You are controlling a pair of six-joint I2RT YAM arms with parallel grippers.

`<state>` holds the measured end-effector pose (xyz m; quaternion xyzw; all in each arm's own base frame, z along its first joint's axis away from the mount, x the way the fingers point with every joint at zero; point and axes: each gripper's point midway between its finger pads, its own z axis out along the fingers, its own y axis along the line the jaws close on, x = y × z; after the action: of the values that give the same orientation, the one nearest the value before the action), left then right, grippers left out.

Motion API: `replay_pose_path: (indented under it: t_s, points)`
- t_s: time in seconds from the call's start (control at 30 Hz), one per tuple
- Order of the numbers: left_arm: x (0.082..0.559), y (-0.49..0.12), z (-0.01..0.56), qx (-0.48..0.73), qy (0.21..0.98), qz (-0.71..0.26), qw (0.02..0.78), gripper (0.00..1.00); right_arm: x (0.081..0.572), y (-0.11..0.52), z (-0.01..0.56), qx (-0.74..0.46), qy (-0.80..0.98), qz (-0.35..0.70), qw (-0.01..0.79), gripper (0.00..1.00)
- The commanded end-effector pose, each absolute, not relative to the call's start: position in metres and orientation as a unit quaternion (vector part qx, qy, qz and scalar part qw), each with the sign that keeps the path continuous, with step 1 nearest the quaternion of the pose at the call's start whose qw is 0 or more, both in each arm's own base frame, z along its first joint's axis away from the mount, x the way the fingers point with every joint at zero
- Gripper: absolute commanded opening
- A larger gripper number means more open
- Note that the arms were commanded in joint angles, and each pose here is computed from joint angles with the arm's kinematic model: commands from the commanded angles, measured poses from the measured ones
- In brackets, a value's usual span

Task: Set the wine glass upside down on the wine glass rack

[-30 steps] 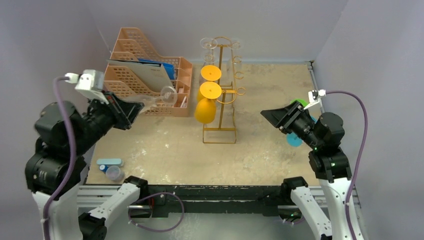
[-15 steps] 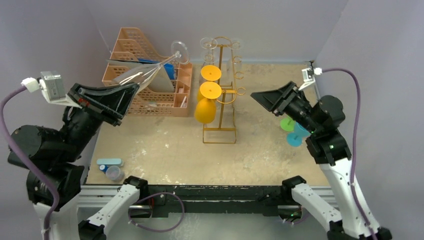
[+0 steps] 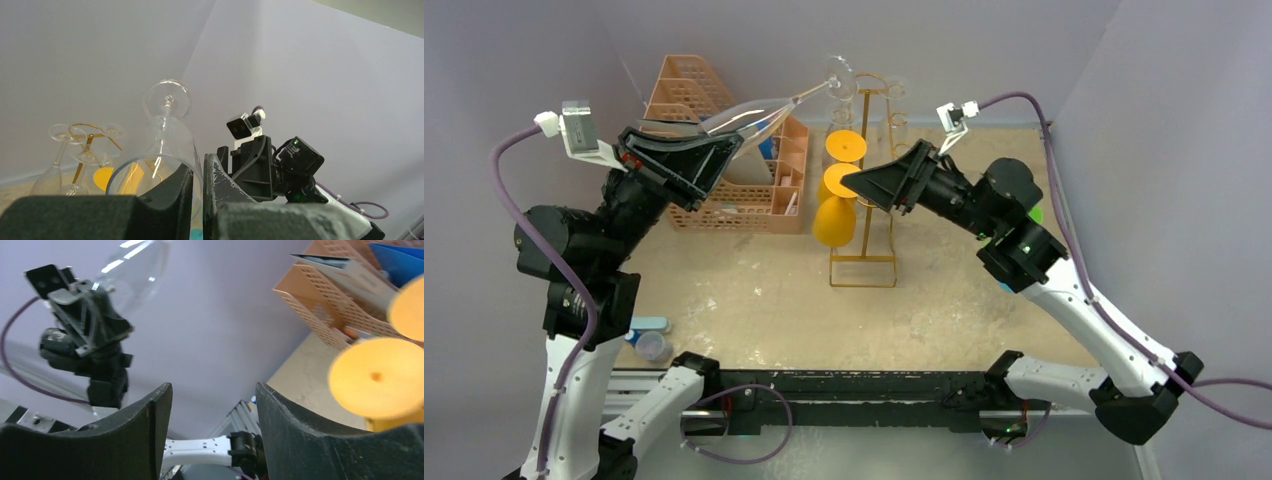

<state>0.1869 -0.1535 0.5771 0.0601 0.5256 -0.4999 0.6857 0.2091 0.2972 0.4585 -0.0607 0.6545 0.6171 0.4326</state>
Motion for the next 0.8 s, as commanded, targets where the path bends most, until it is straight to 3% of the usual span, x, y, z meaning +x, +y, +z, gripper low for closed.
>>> replay_pose_path:
  t_s: [0.0, 0.23, 0.4, 0.53, 0.77]
  points:
    - [0.160, -0.153, 0.602, 0.092, 0.454, -0.526, 0.713, 0.00, 0.204, 0.315, 0.519, -0.069, 0.577, 0.655, 0.483, 0.65]
    - [0.158, -0.153, 0.595, 0.104, 0.446, -0.519, 0.722, 0.00, 0.212, 0.331, 0.552, -0.021, 0.525, 0.681, 0.510, 0.67]
    - [0.157, -0.152, 0.590, 0.106, 0.440, -0.517, 0.726, 0.00, 0.231, 0.332, 0.571, 0.069, 0.489, 0.698, 0.518, 0.60]
    - [0.158, -0.153, 0.588, 0.117, 0.442, -0.509, 0.729, 0.00, 0.224, 0.346, 0.592, 0.062, 0.460, 0.723, 0.512, 0.56]
    - [0.160, -0.153, 0.585, 0.117, 0.445, -0.504, 0.731, 0.00, 0.219, 0.355, 0.607, 0.063, 0.431, 0.744, 0.507, 0.59]
